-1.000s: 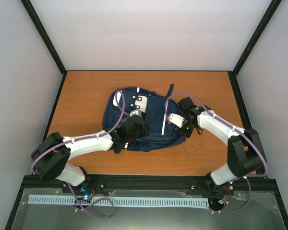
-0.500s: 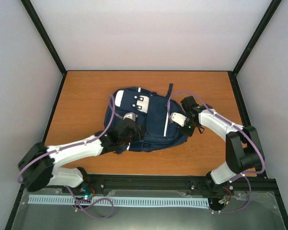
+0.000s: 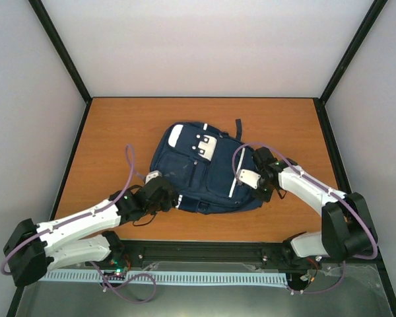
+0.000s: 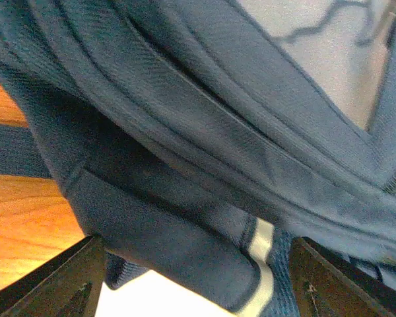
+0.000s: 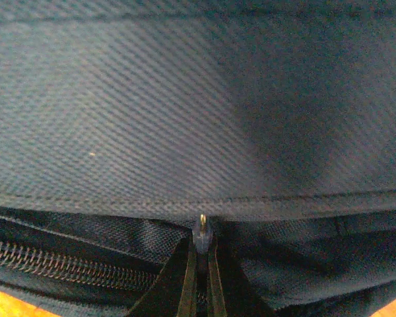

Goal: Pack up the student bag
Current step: Zip the student bag at the center of the board.

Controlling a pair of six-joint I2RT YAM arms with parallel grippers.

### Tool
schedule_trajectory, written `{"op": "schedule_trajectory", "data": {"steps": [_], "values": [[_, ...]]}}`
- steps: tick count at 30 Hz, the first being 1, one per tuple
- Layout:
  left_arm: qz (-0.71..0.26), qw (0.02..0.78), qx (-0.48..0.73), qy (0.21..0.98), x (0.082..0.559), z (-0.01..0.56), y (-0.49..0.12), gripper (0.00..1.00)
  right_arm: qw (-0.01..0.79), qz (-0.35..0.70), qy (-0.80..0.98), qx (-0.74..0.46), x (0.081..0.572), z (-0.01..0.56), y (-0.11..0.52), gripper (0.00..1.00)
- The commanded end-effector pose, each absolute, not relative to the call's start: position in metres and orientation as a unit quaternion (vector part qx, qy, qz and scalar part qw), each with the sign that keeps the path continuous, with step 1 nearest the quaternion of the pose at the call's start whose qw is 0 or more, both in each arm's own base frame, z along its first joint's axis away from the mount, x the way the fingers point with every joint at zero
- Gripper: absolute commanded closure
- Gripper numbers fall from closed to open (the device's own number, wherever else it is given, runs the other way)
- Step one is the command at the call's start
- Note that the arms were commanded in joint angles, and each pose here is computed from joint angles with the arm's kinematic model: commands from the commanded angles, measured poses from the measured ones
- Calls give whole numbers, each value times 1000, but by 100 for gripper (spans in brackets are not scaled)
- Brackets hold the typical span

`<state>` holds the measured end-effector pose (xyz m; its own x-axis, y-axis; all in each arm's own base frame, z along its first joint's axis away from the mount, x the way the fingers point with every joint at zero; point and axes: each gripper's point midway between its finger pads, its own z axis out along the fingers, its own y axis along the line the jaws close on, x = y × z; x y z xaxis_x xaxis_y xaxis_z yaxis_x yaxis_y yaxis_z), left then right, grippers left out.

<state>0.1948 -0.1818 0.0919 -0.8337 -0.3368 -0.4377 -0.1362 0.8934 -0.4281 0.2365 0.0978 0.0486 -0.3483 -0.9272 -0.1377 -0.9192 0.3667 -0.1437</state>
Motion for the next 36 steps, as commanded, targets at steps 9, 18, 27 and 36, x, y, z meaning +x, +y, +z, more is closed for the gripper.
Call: {"op": "schedule_trajectory", "data": {"steps": [9, 18, 27, 36], "values": [[-116, 370, -148, 910, 319, 134, -153, 22, 28, 8, 797, -603, 188, 45, 140, 97], [-173, 388, -165, 890, 325, 184, -151, 27, 51, 48, 808, -585, 189, 67, 168, 97], [-366, 233, -117, 893, 249, 153, -268, 40, 54, 58, 814, -575, 190, 68, 172, 97], [-387, 181, -102, 899, 220, 130, -323, 53, 55, 68, 818, -569, 188, 67, 175, 97]]}}
